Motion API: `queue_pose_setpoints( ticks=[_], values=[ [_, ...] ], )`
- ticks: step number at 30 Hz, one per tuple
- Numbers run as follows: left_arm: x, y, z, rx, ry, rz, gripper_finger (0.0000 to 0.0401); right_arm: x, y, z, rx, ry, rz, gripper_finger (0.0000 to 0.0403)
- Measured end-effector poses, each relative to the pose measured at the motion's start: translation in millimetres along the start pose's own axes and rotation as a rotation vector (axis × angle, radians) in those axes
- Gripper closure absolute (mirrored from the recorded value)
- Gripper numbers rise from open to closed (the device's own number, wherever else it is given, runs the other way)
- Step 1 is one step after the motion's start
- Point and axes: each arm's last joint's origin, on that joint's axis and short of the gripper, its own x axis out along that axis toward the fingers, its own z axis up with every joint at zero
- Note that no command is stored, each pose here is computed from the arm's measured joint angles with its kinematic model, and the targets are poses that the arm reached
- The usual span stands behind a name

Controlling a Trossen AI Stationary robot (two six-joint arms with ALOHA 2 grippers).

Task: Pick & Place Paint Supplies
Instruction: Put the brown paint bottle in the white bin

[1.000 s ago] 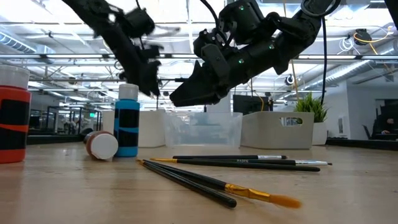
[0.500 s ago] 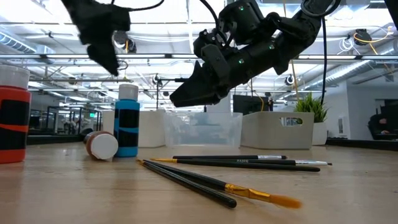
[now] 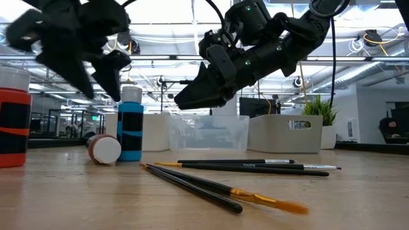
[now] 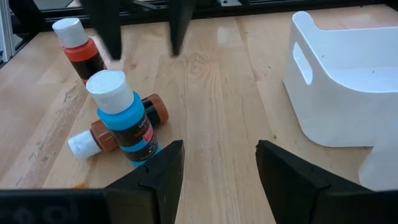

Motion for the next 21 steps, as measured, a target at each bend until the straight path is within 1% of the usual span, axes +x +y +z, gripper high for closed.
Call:
queue_pose_setpoints(
  ticks=[3, 7, 17, 21],
  values=[
    [16, -8, 2, 0.070, 0.023, -0.014, 0.0119, 0, 0, 0, 0.000, 0.001, 0.000, 0.0213],
    [34, -13, 1, 0.081, 0.064, -0.027, 0.0119, 0, 0, 0, 0.000, 0.000, 0.000, 0.0215],
    [64, -17, -4, 0.061, 0.145, -0.041, 0.0119, 0, 0, 0, 0.000, -0.001, 0.000, 0.0216],
    [74, -18, -6, -0.005, 0.164, -0.047, 0.0119, 0, 0, 0, 0.000, 0.002, 0.000, 0.0219]
  ],
)
